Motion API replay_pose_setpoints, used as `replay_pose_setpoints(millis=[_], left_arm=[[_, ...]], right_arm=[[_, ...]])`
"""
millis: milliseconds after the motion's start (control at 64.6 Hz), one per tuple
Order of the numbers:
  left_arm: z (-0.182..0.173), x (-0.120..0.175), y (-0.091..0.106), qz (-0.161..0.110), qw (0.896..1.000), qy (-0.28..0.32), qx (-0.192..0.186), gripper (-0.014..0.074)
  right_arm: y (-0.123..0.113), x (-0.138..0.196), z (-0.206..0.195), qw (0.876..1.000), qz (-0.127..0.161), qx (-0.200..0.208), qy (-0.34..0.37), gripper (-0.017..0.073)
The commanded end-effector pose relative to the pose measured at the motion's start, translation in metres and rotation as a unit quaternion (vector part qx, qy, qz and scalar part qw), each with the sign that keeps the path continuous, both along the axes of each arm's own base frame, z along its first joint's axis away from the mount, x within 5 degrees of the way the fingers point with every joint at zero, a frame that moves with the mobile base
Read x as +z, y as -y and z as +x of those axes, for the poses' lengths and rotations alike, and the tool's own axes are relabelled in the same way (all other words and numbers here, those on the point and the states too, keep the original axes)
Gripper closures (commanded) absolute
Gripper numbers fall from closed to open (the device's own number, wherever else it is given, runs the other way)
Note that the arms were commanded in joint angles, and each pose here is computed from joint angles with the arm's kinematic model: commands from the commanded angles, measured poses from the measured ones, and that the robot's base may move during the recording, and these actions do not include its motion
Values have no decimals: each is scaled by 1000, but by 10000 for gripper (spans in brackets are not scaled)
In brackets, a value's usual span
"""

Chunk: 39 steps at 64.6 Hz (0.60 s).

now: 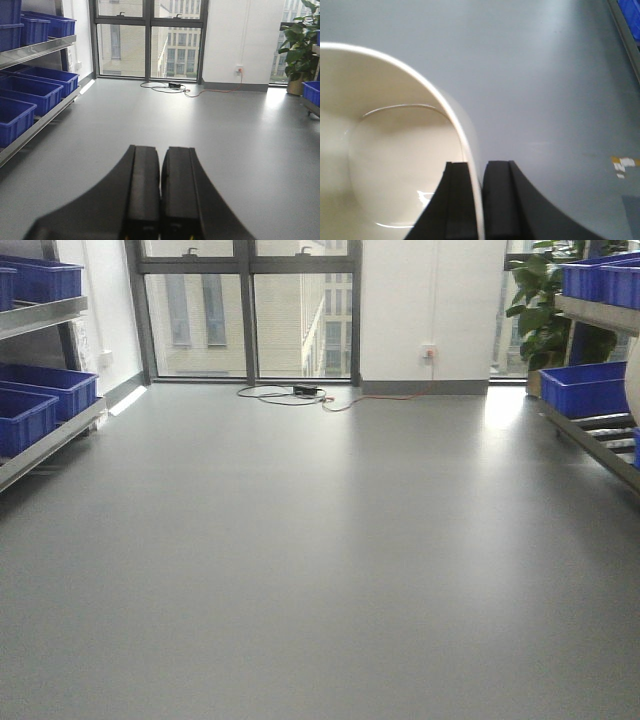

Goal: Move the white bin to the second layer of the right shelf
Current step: 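Drive toward the windows between the blue-crate shelves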

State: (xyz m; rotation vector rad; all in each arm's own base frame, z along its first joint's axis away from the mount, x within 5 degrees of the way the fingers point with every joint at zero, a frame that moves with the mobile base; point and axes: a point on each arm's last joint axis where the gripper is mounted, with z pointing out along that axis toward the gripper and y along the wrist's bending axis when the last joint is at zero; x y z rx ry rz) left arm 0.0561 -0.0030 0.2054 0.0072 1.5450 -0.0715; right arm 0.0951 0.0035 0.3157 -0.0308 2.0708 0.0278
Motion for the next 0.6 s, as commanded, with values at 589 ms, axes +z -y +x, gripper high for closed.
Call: replay_pose_setpoints(millis=[589], left_arm=[[0, -1, 0, -7, 999, 35, 0, 509]], right_arm=[[0, 16, 4, 998, 4, -2, 57, 504]])
